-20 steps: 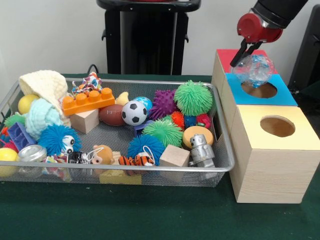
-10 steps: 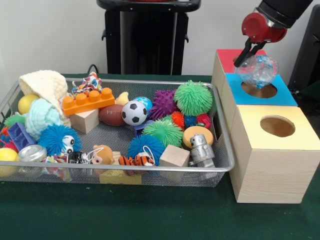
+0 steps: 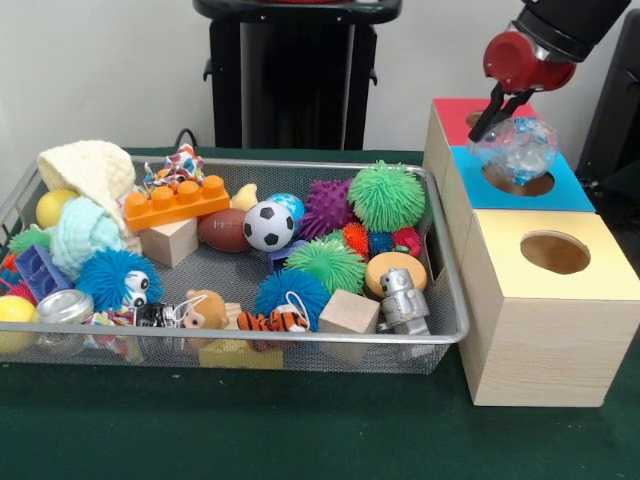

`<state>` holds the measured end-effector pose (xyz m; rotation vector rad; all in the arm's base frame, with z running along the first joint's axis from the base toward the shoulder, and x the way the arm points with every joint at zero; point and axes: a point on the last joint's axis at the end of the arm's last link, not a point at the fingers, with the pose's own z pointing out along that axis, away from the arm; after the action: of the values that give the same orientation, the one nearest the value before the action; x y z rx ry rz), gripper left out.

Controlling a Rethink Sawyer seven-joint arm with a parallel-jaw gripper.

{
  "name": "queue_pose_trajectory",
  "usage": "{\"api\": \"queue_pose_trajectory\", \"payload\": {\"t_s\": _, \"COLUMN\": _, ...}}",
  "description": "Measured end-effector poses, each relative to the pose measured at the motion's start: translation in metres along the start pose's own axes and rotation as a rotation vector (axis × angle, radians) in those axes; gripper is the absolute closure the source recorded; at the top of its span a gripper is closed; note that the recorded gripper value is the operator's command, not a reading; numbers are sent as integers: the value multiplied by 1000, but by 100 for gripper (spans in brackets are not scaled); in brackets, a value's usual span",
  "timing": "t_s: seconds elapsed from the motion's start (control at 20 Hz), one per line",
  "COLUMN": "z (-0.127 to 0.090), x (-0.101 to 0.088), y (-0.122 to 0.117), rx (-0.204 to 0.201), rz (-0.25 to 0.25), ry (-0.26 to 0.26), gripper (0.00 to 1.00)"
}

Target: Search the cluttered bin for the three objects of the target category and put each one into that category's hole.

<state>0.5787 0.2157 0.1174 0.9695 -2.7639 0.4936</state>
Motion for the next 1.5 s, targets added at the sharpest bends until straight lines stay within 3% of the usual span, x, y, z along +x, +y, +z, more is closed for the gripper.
{"api": "queue_pose_trajectory", "payload": {"t_s": 0.55, "z": 3, "x": 3, "y": -22, "rx": -9, "rz": 31, "ry": 1, "gripper": 100}}
{"api": "queue_pose_trajectory", "payload": {"t_s": 1.5, "z": 3, "x": 3, "y": -22, "rx": -9, "rz": 31, "ry": 0, "gripper": 100}}
